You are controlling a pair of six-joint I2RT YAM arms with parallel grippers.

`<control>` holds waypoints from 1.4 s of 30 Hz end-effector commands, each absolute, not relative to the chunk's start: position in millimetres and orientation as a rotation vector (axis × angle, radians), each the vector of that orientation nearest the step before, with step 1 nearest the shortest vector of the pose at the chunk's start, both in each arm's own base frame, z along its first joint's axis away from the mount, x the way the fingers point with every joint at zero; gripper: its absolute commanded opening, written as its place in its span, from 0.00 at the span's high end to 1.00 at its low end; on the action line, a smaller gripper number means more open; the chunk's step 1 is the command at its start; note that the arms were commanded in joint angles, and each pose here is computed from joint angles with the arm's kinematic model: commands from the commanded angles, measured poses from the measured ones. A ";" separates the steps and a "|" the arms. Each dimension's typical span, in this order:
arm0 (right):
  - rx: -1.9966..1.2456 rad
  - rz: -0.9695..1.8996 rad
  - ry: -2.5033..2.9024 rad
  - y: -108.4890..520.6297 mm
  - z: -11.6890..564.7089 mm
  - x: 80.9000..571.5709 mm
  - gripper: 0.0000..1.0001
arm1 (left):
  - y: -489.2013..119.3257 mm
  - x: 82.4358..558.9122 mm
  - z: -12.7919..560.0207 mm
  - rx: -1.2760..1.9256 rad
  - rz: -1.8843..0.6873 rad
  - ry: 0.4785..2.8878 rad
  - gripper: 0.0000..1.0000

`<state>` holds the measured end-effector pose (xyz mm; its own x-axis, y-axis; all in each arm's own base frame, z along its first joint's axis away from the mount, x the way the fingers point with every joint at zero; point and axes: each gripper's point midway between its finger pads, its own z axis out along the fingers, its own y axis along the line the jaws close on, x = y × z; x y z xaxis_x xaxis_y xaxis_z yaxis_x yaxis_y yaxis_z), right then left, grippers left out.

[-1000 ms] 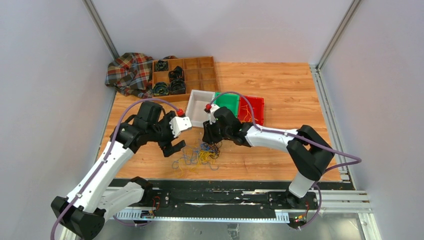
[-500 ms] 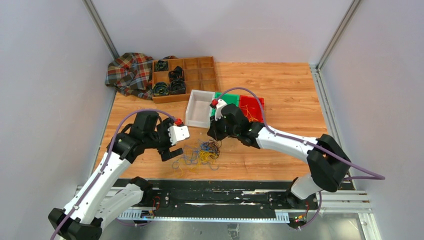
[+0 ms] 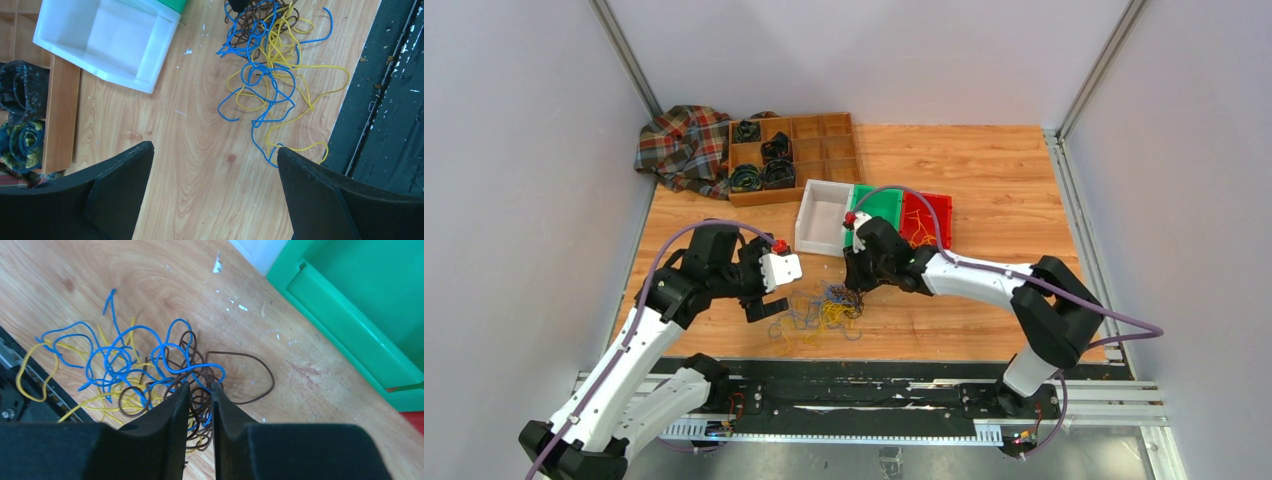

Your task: Untangle the cables

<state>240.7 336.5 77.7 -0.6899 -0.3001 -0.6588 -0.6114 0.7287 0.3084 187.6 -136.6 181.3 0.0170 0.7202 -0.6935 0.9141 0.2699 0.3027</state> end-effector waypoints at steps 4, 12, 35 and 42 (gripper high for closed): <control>-0.650 0.715 2.303 341.8 101.3 251.3 0.99 | -142.7 195.0 200.1 1.479 -0.308 1.688 0.01; -0.686 0.921 2.035 351.5 185.5 238.6 0.99 | -155.9 203.4 217.2 1.384 -0.373 1.681 0.02; -0.819 1.444 1.528 387.4 324.5 180.8 0.99 | -207.1 212.8 262.8 1.227 -0.675 1.521 0.28; -0.786 1.485 1.467 384.7 341.1 176.9 0.99 | -199.9 215.9 239.7 1.219 -0.635 1.587 0.41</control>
